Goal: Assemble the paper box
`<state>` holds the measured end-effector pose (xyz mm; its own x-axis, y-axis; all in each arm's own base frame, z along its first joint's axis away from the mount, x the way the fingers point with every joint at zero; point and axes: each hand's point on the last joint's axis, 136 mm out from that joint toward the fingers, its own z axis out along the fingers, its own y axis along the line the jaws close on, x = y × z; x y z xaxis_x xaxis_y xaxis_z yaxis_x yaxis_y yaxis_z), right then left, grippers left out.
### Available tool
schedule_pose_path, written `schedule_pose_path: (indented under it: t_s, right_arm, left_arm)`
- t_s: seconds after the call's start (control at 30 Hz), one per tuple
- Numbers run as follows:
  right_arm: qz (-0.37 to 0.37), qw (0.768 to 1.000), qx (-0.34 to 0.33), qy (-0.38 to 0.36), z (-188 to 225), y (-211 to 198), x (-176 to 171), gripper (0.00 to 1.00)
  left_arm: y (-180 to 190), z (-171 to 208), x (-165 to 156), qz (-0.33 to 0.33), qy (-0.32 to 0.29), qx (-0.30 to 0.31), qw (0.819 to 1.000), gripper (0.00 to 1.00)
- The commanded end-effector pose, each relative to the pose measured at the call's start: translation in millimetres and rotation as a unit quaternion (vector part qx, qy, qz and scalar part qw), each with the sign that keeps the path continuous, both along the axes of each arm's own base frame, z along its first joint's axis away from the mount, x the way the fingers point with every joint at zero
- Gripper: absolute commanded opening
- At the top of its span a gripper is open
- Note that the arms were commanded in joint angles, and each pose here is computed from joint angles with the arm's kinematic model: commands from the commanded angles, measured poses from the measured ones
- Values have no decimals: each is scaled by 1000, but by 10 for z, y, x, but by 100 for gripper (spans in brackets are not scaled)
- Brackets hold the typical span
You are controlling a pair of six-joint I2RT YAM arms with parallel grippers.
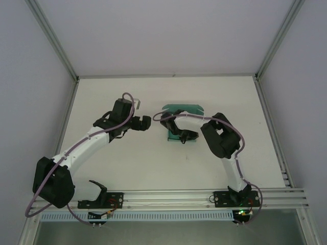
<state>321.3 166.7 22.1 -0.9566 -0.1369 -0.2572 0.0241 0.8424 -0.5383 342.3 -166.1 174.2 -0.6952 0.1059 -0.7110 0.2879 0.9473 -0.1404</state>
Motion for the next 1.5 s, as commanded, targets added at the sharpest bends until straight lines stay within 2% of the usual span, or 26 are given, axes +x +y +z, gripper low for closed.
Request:
schedule_pose_path:
  t_s: [0.0,0.13,0.2,0.23,0.4,0.57,0.63,0.7,0.8,0.87,0.93,1.03,1.1,1.2,1.27,1.37,1.43,1.47]
  right_arm:
    - [-6,998,59,10,-149,112,-123,14]
    - [-3,991,128,-41,66,278,-8,24]
    - [-4,985,157,-66,185,341,45,35]
    - [-5,983,166,-78,253,355,67,35]
    - [9,970,207,-127,600,385,110,52]
    - [46,965,210,-149,868,322,134,60]
    - [83,963,207,-153,1008,292,165,67]
    - [171,950,207,-159,1178,331,236,78]
    - [303,908,240,-160,1450,425,312,87]
    - [352,886,264,-149,1608,430,338,89]
    - [382,873,266,-143,1694,400,383,91]
    - [435,850,276,-109,1642,372,428,91]
    - [452,843,278,-86,1563,349,484,86]
    - [457,843,278,-60,1442,311,596,80]
    - [447,848,281,-50,1399,280,665,76]
    - [440,849,290,-38,1374,273,614,77]
    - [413,860,294,-55,1396,216,600,78]
    - [378,875,295,-65,1412,143,588,78]
  left_arm:
    - [-42,34,-43,-5,0,-18,1000,100]
    - [-111,25,-27,-18,4,-27,999,100]
    - [-156,28,-19,-26,6,-33,999,100]
    - [-186,26,-19,-34,7,-36,999,100]
    - [-358,48,15,-74,11,-50,996,100]
    - [-489,6,67,-110,20,-47,993,100]
    - [-559,13,59,-134,23,-47,990,100]
    - [-619,-20,45,-163,27,-36,986,100]
    - [-728,-86,38,-209,36,-15,977,100]
    - [-789,-130,69,-229,44,2,972,98]
    - [-811,-170,129,-231,53,19,971,90]
    - [-857,-233,188,-238,63,37,969,71]
    - [-892,-257,203,-247,65,44,966,60]
    - [-939,-268,216,-254,66,48,964,51]
    - [-949,-282,225,-253,71,49,964,49]
    - [-934,-296,228,-246,70,54,965,49]
    - [-932,-287,215,-246,64,50,966,50]
    - [-933,-289,211,-245,60,49,966,51]
